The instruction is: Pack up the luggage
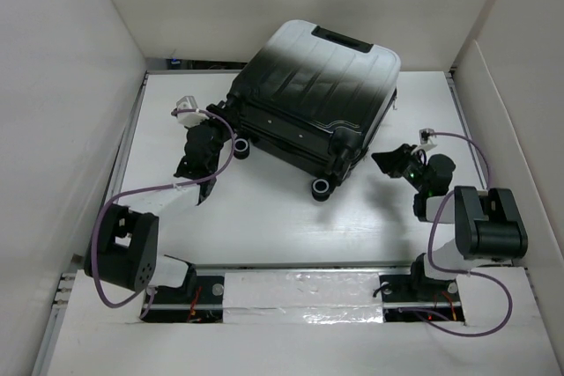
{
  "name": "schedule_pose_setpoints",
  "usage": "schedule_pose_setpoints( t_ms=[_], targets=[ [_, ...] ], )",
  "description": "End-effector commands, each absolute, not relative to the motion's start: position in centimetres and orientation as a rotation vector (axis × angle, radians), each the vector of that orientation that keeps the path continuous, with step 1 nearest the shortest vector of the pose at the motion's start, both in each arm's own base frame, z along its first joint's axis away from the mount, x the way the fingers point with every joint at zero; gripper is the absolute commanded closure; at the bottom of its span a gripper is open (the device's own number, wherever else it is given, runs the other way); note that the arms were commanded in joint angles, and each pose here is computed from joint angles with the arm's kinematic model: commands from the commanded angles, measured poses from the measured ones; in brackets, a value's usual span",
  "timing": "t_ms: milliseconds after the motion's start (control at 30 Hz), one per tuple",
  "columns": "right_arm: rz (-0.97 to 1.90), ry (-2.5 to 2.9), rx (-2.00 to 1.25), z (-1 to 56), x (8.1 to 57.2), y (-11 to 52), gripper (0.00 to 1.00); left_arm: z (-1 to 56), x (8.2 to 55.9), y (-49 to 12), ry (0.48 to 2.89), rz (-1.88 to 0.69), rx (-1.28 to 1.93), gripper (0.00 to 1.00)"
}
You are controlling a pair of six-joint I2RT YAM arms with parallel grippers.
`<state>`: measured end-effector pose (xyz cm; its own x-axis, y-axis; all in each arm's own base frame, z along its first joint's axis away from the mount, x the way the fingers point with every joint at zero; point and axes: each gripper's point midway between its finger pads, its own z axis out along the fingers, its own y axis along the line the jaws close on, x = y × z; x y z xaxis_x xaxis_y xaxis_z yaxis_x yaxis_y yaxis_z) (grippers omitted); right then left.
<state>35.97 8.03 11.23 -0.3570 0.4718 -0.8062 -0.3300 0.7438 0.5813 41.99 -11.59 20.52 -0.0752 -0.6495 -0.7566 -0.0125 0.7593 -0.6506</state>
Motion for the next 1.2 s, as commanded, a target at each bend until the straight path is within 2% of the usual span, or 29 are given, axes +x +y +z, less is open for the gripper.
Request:
schedule_pose_setpoints(
  t_ms=[0, 133, 333, 433, 567, 800, 900, 933, 1033, 1133, 1167],
  targets=[
    [0.844, 1.601, -0.078, 14.1, 37.0, 9.2, 0.64, 28.1, 42.1, -12.3, 1.348, -0.704, -0.511, 0.65],
    [0.855, 1.561, -0.129, 14.5, 37.2, 9.6, 0.62, 26.9, 41.9, -12.1, 1.373, -0.685, -0.519, 0.43],
    [0.823, 1.557, -0.182, 14.7, 37.8, 9.7, 0.62, 27.2, 41.4, -10.8, 1.379, -0.629, -0.565, 0.16],
    [0.828, 1.549, -0.219, 15.1, 38.4, 10.0, 0.61, 27.7, 40.8, -9.6, 1.372, -0.585, -0.613, 0.07],
    [0.851, 1.555, -0.25, 14.6, 38.1, 10.4, 0.6, 28.1, 39.5, -8.9, 1.359, -0.582, -0.629, 0.07],
    [0.953, 1.543, -0.254, 14.1, 37.4, 11.3, 0.6, 29.1, 37.6, -9.5, 1.34, -0.665, -0.595, 0.19],
    [0.984, 1.518, -0.23, 14.2, 36.4, 11.5, 0.61, 29.1, 37.0, -9.8, 1.34, -0.695, -0.575, 0.38],
    [0.981, 1.497, -0.23, 14.2, 36.3, 11.5, 0.62, 29.3, 36.7, -10.4, 1.343, -0.712, -0.562, 0.51],
    [1.001, 1.472, -0.196, 13.7, 35.4, 11.5, 0.65, 30.2, 35.1, -12.8, 1.341, -0.771, -0.452, 0.74],
    [1.037, 1.468, -0.171, 13.5, 35.3, 11.7, 0.72, 31.3, 33.5, -14.9, 1.324, -0.834, -0.375, 0.84],
    [1.03, 1.469, -0.162, 13.3, 35.5, 11.5, 0.74, 31.8, 33.3, -15.1, 1.315, -0.835, -0.368, 0.85]
  ],
)
